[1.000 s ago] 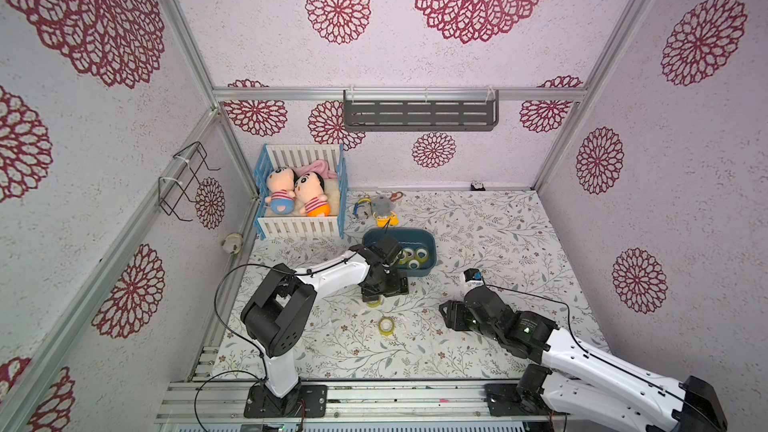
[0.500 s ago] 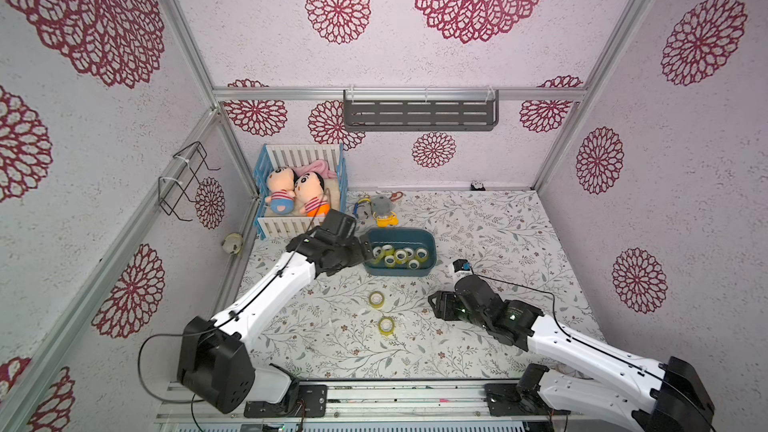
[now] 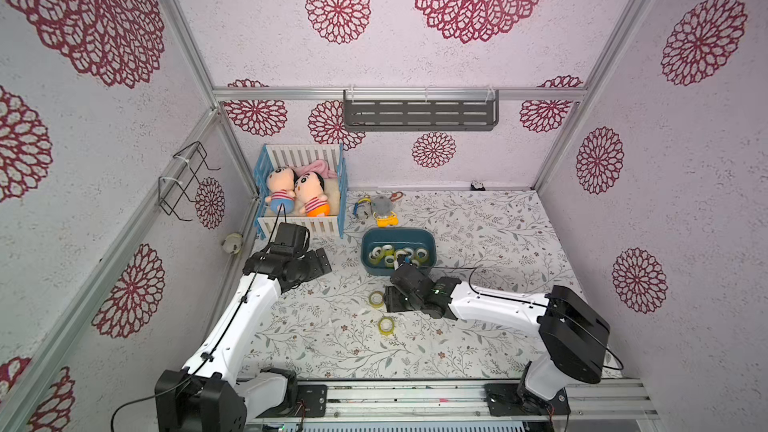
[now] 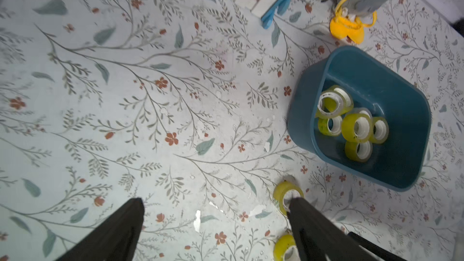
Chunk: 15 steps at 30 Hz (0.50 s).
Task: Put the transparent tape into the storage box
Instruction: Pick up the tape at the center of the board.
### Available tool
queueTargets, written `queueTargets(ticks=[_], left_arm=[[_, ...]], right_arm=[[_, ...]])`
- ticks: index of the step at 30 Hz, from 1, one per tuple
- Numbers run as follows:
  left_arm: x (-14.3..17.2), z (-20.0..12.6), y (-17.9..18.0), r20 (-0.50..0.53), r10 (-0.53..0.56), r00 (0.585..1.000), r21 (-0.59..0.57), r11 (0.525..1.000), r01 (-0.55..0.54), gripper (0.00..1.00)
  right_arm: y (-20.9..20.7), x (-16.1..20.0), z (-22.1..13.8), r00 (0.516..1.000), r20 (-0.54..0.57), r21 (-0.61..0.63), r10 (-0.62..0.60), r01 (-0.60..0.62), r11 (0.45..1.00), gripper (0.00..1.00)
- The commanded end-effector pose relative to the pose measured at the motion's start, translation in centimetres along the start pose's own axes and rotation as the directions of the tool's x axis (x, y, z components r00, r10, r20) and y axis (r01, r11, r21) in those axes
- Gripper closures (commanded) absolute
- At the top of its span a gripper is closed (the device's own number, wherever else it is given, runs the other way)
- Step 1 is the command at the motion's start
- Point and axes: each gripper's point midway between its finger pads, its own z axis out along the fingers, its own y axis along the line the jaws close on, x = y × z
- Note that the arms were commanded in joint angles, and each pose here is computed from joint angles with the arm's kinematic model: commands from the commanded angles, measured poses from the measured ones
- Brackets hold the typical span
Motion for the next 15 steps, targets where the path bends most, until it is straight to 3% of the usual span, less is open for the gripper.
queueTargets(ticks=[1,9,15], left_arm=[[-0.5,0.3,1.1,0.071,0.06,0.996,-0.035,0.998,-0.058,0.03],[-1.3,-1.6,1.9,0.153,0.046,0.987,-0.053,0.998,-0.038,0.03],[-1.1,-1.3,1.3,0.14,0.054,0.989,-0.02,0.998,-0.052,0.03]], right_arm=[[0.3,-1.4,0.7,0.999,0.044,0.026,0.032,-0.034,0.999,0.38],[0.0,-0.5,3.4,1.0,-0.014,0.089,0.012,-0.01,0.996,0.38],[1.3,-1.6,3.7,1.0,0.015,0.03,0.022,-0.023,0.999,0.38]])
